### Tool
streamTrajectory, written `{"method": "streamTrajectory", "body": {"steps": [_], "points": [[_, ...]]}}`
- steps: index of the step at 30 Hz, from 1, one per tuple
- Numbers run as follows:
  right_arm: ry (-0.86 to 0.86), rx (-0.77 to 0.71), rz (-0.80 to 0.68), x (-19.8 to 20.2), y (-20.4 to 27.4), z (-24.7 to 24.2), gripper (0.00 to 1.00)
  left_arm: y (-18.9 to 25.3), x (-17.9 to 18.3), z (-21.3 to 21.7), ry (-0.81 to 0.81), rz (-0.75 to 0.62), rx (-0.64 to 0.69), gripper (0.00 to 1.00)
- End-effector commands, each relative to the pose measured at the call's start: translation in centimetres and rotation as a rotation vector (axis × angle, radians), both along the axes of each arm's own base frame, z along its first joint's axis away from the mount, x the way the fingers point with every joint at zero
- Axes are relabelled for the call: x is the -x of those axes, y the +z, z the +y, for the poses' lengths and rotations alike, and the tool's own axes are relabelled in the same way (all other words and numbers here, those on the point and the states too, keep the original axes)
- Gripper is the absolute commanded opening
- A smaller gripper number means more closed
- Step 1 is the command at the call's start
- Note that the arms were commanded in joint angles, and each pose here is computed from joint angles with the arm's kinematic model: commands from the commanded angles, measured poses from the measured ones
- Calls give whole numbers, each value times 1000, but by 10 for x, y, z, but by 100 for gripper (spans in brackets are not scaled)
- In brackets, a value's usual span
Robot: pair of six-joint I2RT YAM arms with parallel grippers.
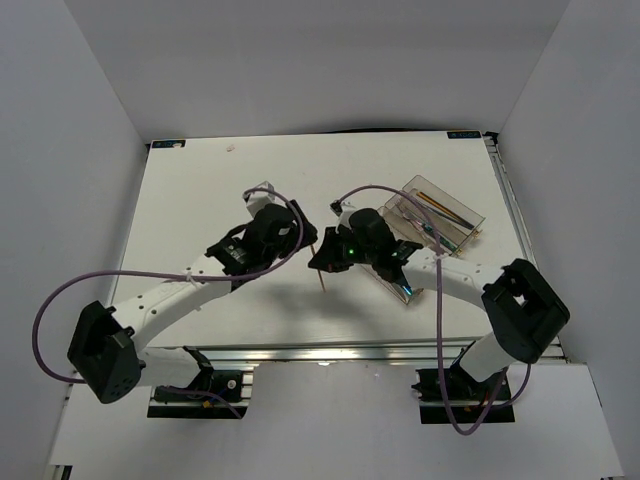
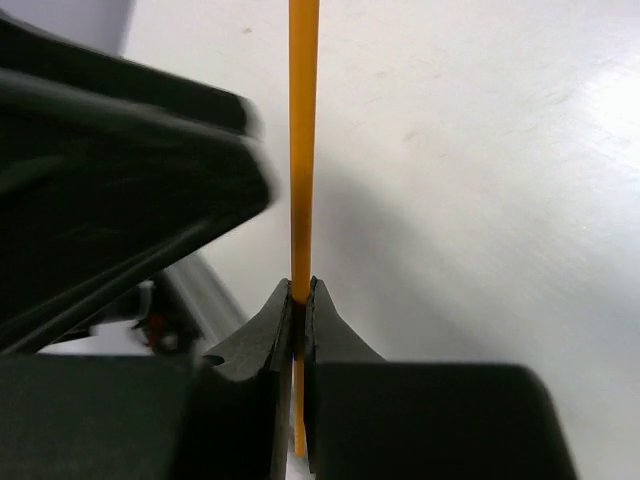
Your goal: Sort the eating utensils into containers
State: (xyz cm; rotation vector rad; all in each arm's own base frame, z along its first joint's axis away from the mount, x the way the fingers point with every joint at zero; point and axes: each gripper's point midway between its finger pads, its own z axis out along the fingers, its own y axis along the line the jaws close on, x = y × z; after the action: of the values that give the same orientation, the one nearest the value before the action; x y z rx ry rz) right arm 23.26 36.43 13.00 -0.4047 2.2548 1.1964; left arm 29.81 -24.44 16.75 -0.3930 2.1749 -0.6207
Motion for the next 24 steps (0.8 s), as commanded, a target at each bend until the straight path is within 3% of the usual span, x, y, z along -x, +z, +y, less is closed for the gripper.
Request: {"method": "streamTrajectory", "body": {"steps": [1, 3, 5, 10, 12, 16, 19, 24], "points": [[-75, 167, -215, -47, 17, -31, 0, 60, -10, 43, 172, -92, -122, 96], [-101, 326, -209, -66, 4, -74, 0, 79, 1, 79, 234, -103, -249, 98], [-2, 493, -366, -88, 5, -109, 0, 93, 17, 121, 294, -136, -378, 98], [143, 955, -558, -121, -7, -210, 0, 70, 57, 175, 270, -119, -564, 98], [80, 1042, -580, -136, -5, -242, 0, 66, 68, 184, 243, -139, -568, 98], [31, 1150, -599, -169, 8, -275, 0, 74, 76, 168, 141, -244, -423, 98], [39, 1294, -575, -190, 10, -302, 0, 83, 83, 173, 161, -300, -346, 98], [32, 1361, -530, -209, 16, -331, 0, 95, 90, 183, 192, -350, -294, 98]]}}
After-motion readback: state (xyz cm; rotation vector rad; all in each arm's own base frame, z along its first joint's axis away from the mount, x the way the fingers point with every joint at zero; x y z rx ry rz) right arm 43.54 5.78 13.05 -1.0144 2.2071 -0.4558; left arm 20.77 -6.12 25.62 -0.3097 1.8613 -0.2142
